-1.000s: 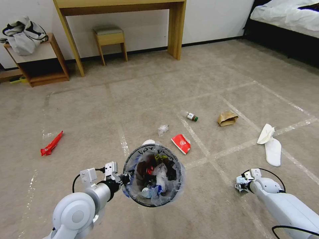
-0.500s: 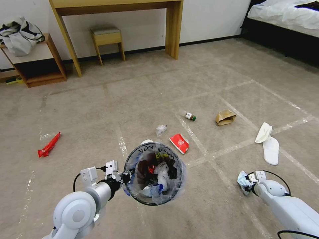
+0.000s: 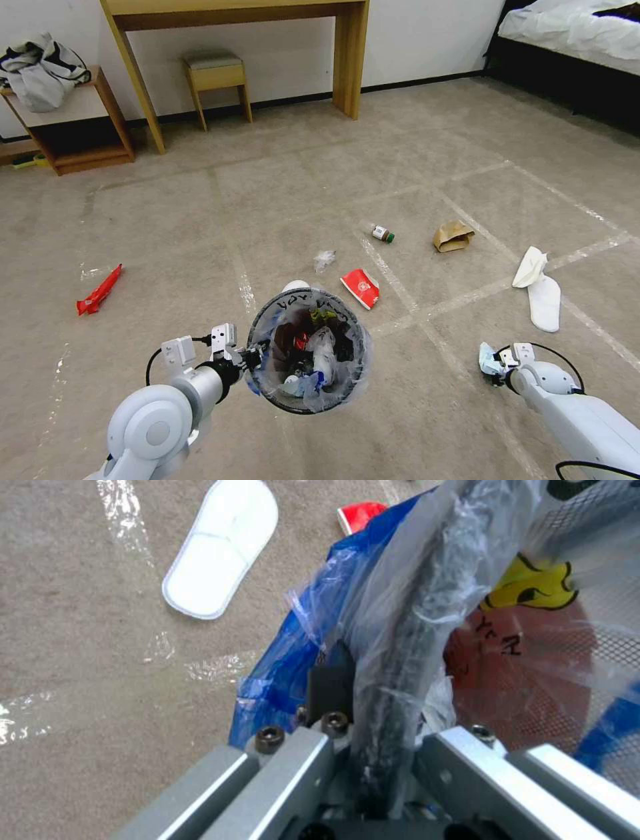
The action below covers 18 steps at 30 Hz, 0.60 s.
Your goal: Pick up the trash bin and place the garbage on the floor into it.
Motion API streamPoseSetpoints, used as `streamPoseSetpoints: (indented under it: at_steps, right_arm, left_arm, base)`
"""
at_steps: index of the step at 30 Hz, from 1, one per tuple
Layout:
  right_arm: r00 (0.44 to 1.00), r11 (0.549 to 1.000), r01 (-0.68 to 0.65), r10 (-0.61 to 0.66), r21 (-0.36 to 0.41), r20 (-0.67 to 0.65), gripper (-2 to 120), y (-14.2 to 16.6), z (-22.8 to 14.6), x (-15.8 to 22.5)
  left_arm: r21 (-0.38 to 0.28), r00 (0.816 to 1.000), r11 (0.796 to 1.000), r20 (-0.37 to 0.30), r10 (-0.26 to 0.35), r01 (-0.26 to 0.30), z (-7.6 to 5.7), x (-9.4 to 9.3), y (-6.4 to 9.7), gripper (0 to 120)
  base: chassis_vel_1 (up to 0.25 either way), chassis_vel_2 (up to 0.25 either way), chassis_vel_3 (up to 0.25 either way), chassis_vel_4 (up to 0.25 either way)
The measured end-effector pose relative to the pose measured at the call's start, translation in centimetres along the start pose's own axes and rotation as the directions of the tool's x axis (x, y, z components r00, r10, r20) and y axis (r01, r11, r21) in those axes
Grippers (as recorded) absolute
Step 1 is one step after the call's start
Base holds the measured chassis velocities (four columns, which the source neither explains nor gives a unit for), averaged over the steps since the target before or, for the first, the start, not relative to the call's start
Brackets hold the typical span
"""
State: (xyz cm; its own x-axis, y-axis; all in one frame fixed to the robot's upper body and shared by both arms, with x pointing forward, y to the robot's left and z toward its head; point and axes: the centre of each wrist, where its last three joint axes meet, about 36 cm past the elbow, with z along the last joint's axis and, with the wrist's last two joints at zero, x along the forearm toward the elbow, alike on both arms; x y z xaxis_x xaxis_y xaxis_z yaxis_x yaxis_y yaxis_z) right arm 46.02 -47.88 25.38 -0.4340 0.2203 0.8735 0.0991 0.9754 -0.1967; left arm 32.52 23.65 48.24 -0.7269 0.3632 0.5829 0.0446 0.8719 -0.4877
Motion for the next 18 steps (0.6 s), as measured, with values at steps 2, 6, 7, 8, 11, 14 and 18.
streamPoseSetpoints:
  at_steps: [2,6,7,8,11,14,18]
  right_arm:
    - [1.0,1.0,0.0,0.0,-0.005,0.007,0,-0.1,-0.1,0.2]
    - [0.999,1.0,0.008,-0.007,-0.021,0.037,0,-0.3,-0.6,1.3]
    - [0.998,0.999,0.018,-0.016,-0.027,0.062,0,-0.5,-1.1,2.3]
    - [0.998,0.999,0.018,-0.016,-0.027,0.062,0,-0.5,-1.1,2.3]
    - [0.988,0.999,0.043,-0.039,-0.023,0.147,0,-0.8,-3.2,5.7]
    - [0.972,0.998,0.068,-0.067,0.003,0.227,0,-0.9,-4.8,9.1]
    - [0.929,0.991,0.12,-0.134,0.063,0.345,0,0.1,-7.7,14.1]
  left_arm:
    - [-0.001,1.0,1.0,0.001,0.001,-0.001,0.0,0.0,0.0,0]
    - [-0.007,1.0,1.0,0.005,0.003,-0.003,-0.3,0.0,-0.1,0]
    - [-0.008,1.0,1.0,0.005,0.009,-0.009,-0.4,0.0,-0.1,0]
    - [-0.008,1.0,1.0,0.005,0.009,-0.009,-0.4,0.0,-0.1,0]
    - [-0.01,1.0,1.0,0.005,0.022,-0.022,-0.9,0.0,-0.1,0]
    - [-0.01,0.999,0.999,0.002,0.032,-0.032,-1.2,0.0,-0.1,0]
    - [-0.012,1.0,0.999,0.002,0.03,-0.03,-1.3,0.6,0.0,0]
  base:
    - [0.0,0.0,0.0,0.0]
    - [0.0,0.0,0.0,0.0]
    - [0.0,0.0,0.0,0.0]
    - [0.0,0.0,0.0,0.0]
    - [0.0,0.0,0.0,0.0]
    - [0.0,0.0,0.0,0.0]
    - [0.0,0.0,0.0,0.0]
